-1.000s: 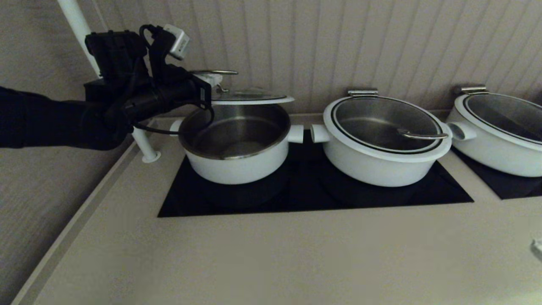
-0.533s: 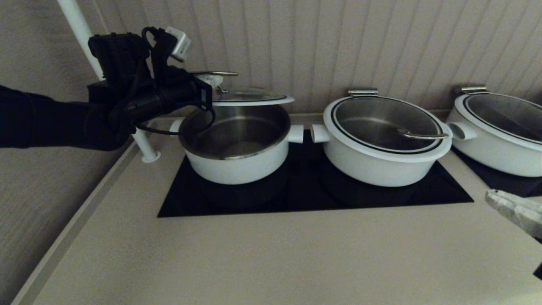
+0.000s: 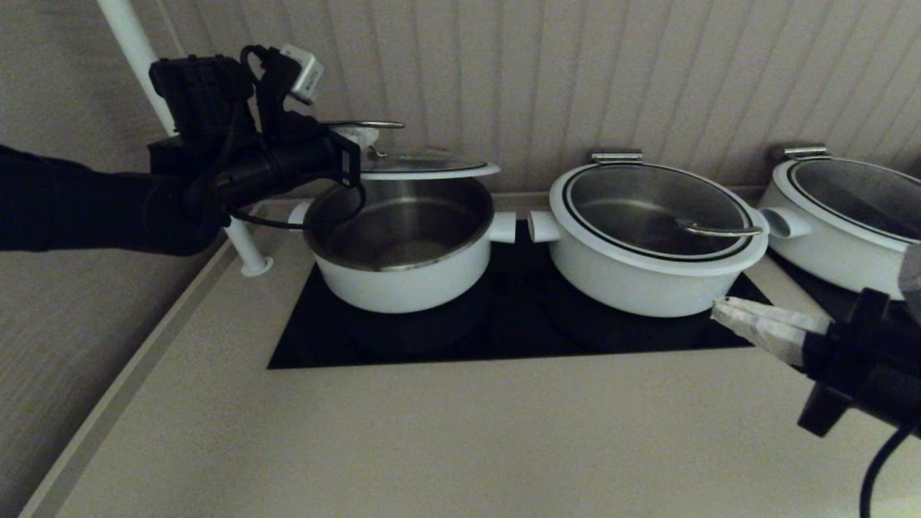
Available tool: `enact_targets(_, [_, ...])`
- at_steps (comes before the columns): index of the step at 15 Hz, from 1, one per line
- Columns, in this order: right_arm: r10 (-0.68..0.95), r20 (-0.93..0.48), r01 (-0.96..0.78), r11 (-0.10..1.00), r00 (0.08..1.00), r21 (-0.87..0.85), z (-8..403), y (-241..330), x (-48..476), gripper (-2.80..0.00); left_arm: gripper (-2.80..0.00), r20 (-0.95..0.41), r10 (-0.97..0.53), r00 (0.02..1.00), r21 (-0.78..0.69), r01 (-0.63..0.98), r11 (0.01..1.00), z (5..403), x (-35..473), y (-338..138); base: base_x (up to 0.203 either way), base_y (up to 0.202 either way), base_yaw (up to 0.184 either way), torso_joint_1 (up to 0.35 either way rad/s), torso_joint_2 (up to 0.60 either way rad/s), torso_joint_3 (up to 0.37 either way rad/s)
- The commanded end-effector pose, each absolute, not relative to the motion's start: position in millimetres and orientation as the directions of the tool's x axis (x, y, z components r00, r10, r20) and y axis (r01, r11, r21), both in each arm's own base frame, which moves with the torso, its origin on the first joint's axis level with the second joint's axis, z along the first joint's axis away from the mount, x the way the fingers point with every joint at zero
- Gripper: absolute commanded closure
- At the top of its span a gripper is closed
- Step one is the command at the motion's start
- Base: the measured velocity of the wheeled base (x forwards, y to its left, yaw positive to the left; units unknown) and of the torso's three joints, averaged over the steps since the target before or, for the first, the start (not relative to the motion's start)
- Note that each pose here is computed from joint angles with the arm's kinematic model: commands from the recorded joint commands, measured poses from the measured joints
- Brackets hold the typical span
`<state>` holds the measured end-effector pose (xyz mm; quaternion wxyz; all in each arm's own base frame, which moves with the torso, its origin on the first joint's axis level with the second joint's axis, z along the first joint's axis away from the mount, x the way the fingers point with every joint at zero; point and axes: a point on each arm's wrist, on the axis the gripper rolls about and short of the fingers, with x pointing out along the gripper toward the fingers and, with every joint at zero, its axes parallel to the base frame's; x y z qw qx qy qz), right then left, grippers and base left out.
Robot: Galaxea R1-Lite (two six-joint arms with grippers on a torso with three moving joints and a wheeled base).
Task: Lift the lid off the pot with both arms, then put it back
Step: Hold the pot lid with the right arm
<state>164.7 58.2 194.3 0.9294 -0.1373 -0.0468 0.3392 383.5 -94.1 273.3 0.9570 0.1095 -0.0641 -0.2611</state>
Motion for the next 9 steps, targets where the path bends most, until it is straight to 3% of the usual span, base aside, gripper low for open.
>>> enact_targets(1, [0.682,-0.039,-0.664,0.696,0.731,-0.275,190.7,75.2,186.9,0.00,0.00,0.068,-0.515,0.855,0.245,0.486,0.839,273.5,383.6,-94.0,0.000,0.000,0.000,0.000,0.00,0.000])
enact_targets(9, [0.735,-0.011,-0.707,0.648,0.678,-0.282,192.8,109.3,227.6,0.00,0.00,0.064,-0.514,0.856,0.240,0.486,0.840,271.2,385.4,-93.8,0.000,0.000,0.000,0.000,0.00,0.000])
